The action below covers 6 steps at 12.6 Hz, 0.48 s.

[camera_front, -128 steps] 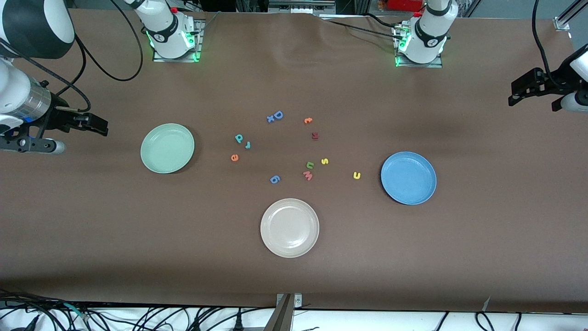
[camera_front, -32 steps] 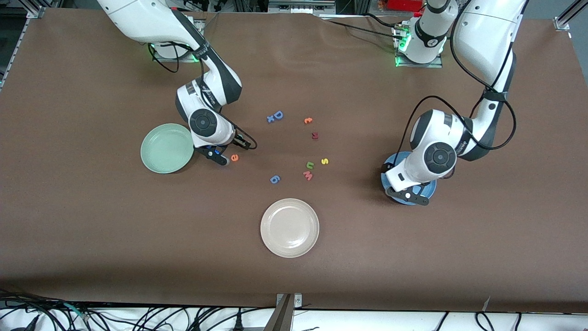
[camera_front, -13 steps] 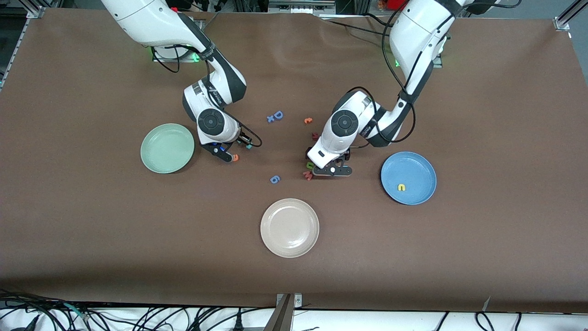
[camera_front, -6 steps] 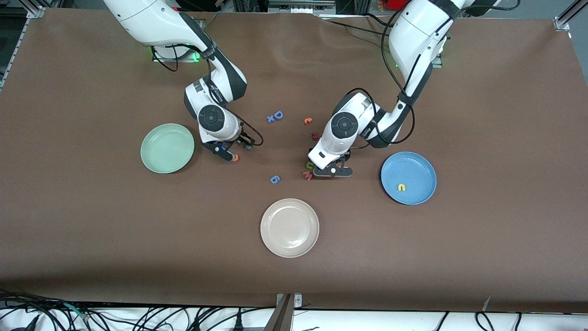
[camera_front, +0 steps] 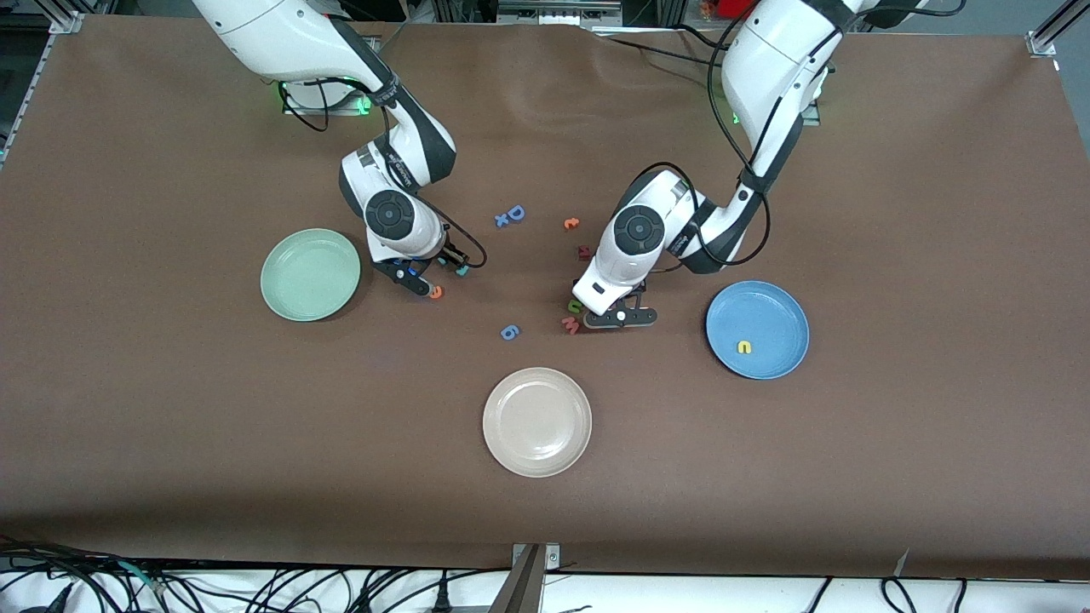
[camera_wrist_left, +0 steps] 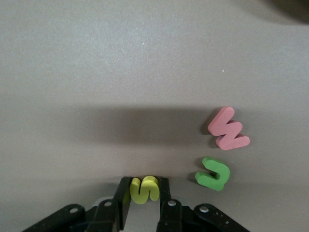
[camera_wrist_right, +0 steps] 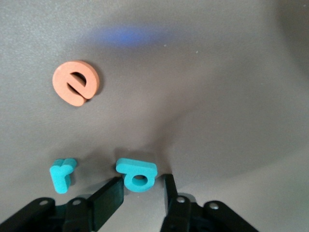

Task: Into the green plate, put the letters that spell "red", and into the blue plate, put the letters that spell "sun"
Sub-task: 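Place the s on the blue plate while the right gripper lifts the d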

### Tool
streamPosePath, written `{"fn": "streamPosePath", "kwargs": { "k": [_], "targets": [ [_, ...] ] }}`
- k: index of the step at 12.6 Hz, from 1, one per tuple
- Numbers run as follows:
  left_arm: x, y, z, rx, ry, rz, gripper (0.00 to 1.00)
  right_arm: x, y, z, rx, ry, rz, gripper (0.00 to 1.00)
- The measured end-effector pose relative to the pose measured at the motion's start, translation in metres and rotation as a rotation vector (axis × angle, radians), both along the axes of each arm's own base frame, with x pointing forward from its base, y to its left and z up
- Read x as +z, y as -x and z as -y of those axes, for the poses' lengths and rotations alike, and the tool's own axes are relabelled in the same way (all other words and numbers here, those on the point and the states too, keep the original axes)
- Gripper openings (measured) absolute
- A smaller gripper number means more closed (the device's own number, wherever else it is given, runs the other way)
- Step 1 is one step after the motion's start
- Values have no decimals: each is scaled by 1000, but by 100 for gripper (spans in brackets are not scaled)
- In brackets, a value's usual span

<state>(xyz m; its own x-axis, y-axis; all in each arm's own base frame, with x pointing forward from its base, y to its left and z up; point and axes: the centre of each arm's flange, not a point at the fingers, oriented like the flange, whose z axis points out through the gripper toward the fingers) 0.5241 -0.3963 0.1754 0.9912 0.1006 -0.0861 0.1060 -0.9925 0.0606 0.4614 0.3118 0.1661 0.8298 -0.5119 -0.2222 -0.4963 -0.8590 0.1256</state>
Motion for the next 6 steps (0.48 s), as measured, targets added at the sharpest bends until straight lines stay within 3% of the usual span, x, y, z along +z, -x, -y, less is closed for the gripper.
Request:
{"fn": "streamPosePath", "kwargs": {
  "k": [2,6],
  "targets": [
    [8,-5,-3,7,-5,-1,29,1,2,2,0,5,-3,28],
    [58,-32,-49,-69,-51,-43,29,2,2,2,-1,5,-3,28]
  ]
}}
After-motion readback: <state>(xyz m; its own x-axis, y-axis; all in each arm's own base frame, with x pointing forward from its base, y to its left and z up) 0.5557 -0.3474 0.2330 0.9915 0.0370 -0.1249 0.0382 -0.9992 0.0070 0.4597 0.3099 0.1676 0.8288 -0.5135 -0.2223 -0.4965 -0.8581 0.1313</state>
